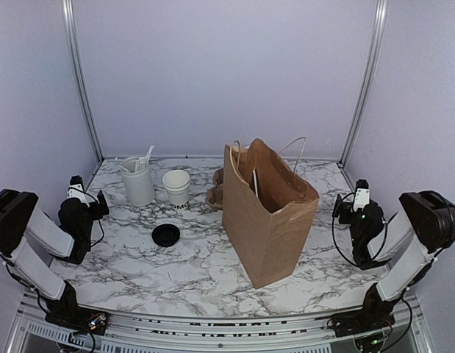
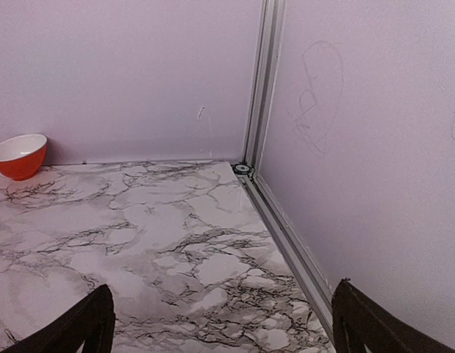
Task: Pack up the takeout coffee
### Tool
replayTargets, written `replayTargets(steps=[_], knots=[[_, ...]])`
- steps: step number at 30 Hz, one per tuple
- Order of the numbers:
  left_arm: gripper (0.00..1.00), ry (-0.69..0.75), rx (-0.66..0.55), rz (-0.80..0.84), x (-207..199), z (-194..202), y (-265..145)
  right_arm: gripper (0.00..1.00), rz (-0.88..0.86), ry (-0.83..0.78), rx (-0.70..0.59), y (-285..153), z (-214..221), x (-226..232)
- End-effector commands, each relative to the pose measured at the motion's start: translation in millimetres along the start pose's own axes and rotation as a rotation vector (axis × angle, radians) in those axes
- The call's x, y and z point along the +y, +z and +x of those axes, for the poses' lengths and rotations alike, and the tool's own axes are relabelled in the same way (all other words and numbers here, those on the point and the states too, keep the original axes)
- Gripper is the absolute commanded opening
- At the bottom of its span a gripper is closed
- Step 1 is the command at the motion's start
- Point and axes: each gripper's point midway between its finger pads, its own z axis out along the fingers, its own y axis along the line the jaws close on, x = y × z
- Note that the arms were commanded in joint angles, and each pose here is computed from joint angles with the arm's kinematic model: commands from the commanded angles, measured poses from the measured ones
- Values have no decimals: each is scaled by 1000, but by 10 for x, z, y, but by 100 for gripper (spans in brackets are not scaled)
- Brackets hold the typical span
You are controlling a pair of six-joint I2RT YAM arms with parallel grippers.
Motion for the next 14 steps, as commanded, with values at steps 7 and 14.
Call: replayTargets(steps=[7, 14], knots=[[99, -10, -5, 3, 1, -30, 12, 100, 1, 14, -43, 54, -131, -2], [99, -9, -4, 4, -4, -28, 13, 100, -1, 14, -40, 59, -124, 3]])
